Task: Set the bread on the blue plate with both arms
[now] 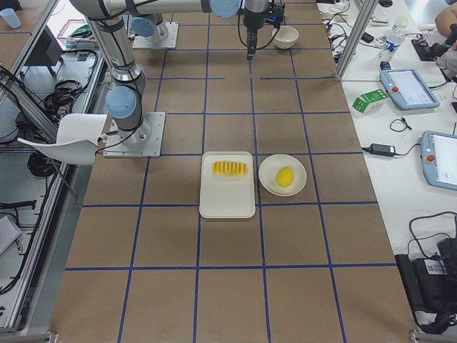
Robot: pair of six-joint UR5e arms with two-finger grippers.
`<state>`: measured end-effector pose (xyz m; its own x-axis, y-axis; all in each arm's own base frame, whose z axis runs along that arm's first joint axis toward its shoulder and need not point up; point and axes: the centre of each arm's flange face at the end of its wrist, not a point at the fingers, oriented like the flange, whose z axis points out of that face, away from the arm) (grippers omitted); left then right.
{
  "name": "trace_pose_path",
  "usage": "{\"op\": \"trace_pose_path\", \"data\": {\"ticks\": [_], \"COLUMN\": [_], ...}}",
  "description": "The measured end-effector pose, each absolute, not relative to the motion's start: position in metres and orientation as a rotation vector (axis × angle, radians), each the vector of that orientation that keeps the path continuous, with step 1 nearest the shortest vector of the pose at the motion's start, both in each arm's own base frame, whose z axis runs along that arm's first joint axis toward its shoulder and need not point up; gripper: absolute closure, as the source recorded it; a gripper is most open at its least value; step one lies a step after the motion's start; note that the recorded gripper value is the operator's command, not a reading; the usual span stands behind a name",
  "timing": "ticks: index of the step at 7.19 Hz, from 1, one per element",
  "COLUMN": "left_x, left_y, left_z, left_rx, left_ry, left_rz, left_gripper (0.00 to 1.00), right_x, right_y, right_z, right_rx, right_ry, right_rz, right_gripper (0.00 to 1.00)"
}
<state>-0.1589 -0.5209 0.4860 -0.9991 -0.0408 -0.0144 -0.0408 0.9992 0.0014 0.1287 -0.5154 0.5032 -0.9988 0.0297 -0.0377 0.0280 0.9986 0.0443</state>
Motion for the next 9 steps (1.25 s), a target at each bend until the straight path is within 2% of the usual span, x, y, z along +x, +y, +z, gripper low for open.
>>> {"op": "trace_pose_path", "data": {"ticks": [9], "left_x": [-0.1586], "left_y": [-0.521], "left_z": [0.4869], "left_rx": [-0.062], "left_ry": [3.126], "left_rz": [-0.008], "left_gripper": [0.0], "right_x": [0.1284], "right_y": [-0.5156], "right_z": [0.5033], "right_rx": [0.042], "right_ry": [3.101], "right_rz": [0.066], "right_gripper": [0.0]}}
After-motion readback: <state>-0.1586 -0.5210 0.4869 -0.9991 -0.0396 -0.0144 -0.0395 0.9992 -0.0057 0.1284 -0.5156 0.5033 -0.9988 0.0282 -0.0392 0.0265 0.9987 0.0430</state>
